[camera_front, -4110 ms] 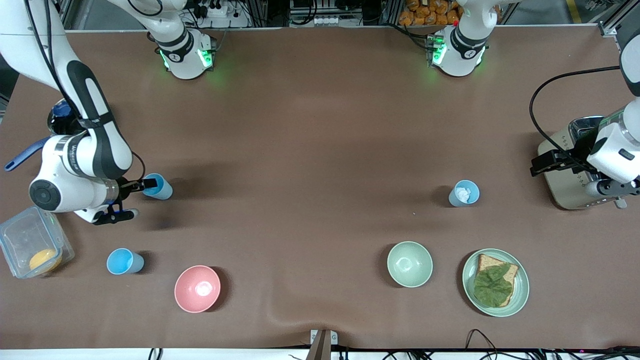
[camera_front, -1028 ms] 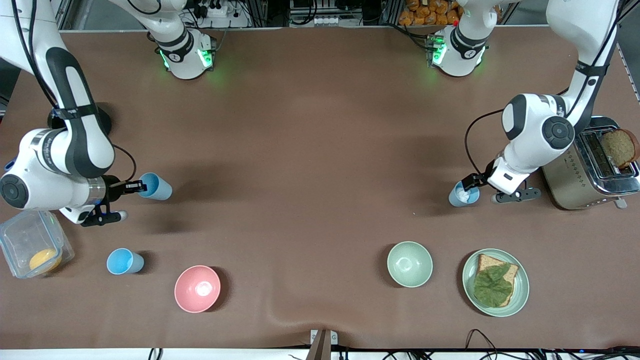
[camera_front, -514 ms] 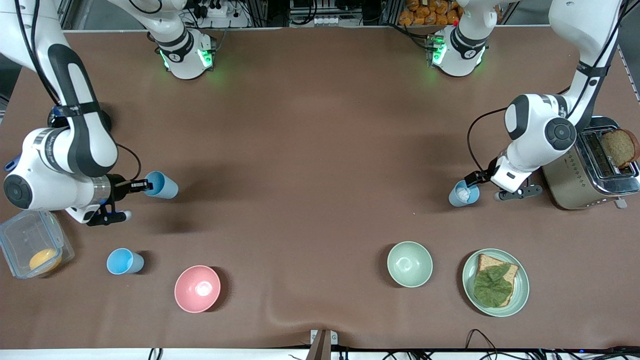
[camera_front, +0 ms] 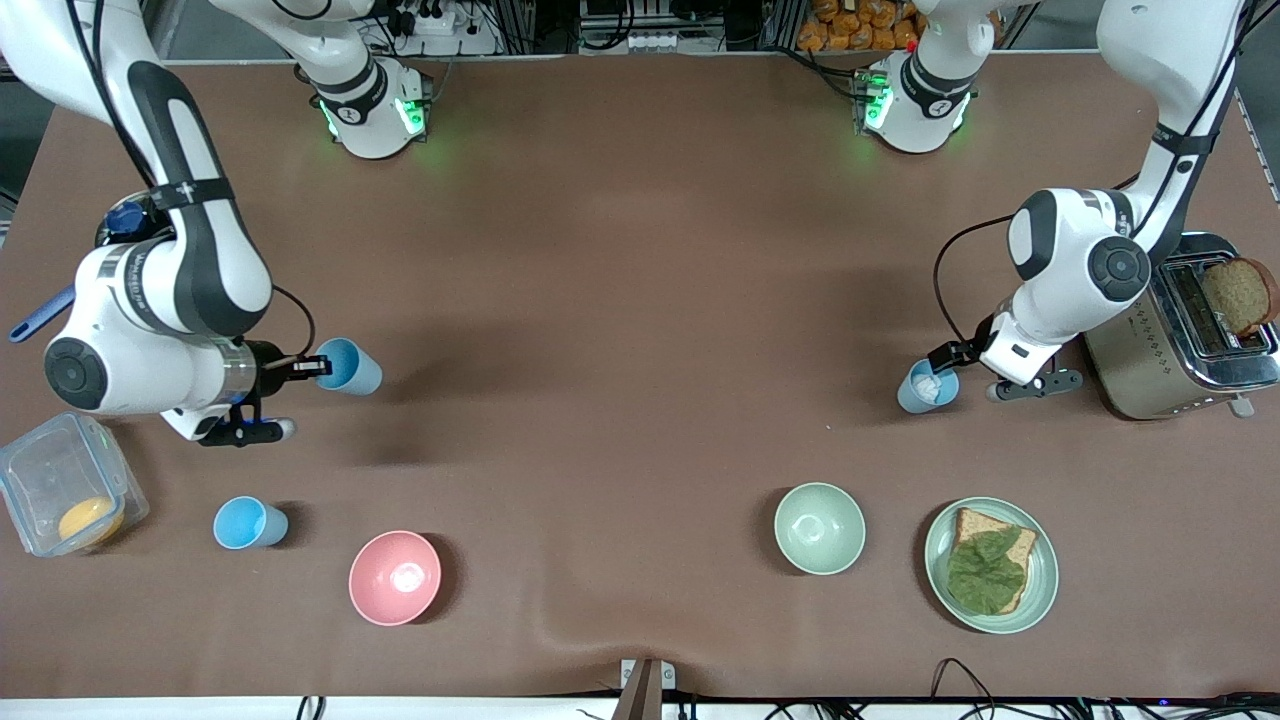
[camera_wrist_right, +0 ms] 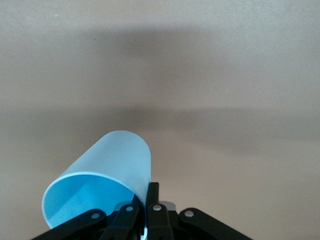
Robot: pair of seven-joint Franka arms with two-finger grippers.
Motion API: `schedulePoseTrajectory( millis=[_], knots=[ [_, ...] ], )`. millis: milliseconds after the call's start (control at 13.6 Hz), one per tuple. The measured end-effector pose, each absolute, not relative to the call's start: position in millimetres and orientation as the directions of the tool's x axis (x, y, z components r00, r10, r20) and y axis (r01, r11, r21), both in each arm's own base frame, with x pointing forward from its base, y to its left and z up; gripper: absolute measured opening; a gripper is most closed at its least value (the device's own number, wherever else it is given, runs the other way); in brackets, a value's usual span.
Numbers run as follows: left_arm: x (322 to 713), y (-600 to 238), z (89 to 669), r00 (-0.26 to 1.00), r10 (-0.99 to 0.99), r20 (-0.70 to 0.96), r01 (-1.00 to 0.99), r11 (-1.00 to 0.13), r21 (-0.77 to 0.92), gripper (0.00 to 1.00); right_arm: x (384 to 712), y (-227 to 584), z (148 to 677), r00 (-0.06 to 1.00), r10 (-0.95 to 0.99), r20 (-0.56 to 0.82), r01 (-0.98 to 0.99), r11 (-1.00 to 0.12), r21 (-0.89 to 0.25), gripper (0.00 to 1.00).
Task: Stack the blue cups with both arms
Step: 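Close the left gripper on the tissue cup while the right gripper lifts, then carry both blue cups toward the table middle with both grippers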
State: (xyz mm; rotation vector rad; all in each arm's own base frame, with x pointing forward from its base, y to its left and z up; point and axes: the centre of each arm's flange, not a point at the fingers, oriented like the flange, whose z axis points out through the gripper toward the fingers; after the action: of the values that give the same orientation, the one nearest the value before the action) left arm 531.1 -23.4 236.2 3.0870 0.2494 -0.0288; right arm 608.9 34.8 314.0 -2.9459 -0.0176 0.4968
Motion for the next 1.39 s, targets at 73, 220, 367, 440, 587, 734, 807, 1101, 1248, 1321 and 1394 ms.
schedulePoseTrajectory(
  millis=[73,220,367,440,587,734,807,1101,1248,1321,1394],
  knots=[
    [531,-23,236,0.987,0.16,-0.022,0.161,-0.986,0.043,0.99,608,42,315,0.944,0.019,-0.329,-0.031,-0.989,-0.144,0.04],
    [532,-24,235,0.987,0.159,-0.021,0.159,-0.986,0.044,0.9,607,56,315,0.942,-0.008,-0.337,-0.054,-0.99,-0.127,0.04],
    [536,-25,232,0.987,0.158,-0.02,0.159,-0.986,0.048,0.81,606,67,315,0.939,-0.021,-0.342,-0.065,-0.991,-0.117,0.04],
    [539,-25,229,0.987,0.159,-0.019,0.16,-0.986,0.051,0.72,605,69,314,0.939,-0.023,-0.344,-0.067,-0.991,-0.115,0.04],
    [546,-27,228,0.987,0.158,-0.013,0.158,-0.986,0.057,0.47,605,68,314,0.938,-0.026,-0.345,-0.069,-0.991,-0.114,0.04],
    [551,-29,231,0.988,0.156,-0.004,0.156,-0.986,0.06,0.26,605,68,314,0.938,-0.026,-0.346,-0.07,-0.991,-0.113,0.04],
    [554,-30,234,0.988,0.155,0.004,0.154,-0.986,0.062,0.15,605,68,314,0.938,-0.027,-0.347,-0.07,-0.991,-0.113,0.04],
    [566,-49,250,0.991,0.125,0.042,0.122,-0.989,0.08,0.04,604,68,313,0.937,-0.028,-0.348,-0.072,-0.991,-0.113,0.04],
    [573,-74,268,0.989,0.124,0.074,0.117,-0.988,0.1,0.04,604,67,312,0.936,-0.028,-0.35,-0.072,-0.991,-0.112,0.04],
    [575,-94,280,0.986,0.141,0.089,0.13,-0.985,0.117,0.04,604,67,312,0.936,-0.029,-0.35,-0.072,-0.991,-0.112,0.04],
    [575,-118,290,0.982,0.163,0.098,0.149,-0.979,0.139,0.04,604,67,312,0.936,-0.029,-0.351,-0.072,-0.991,-0.112,0.04]
  ],
)
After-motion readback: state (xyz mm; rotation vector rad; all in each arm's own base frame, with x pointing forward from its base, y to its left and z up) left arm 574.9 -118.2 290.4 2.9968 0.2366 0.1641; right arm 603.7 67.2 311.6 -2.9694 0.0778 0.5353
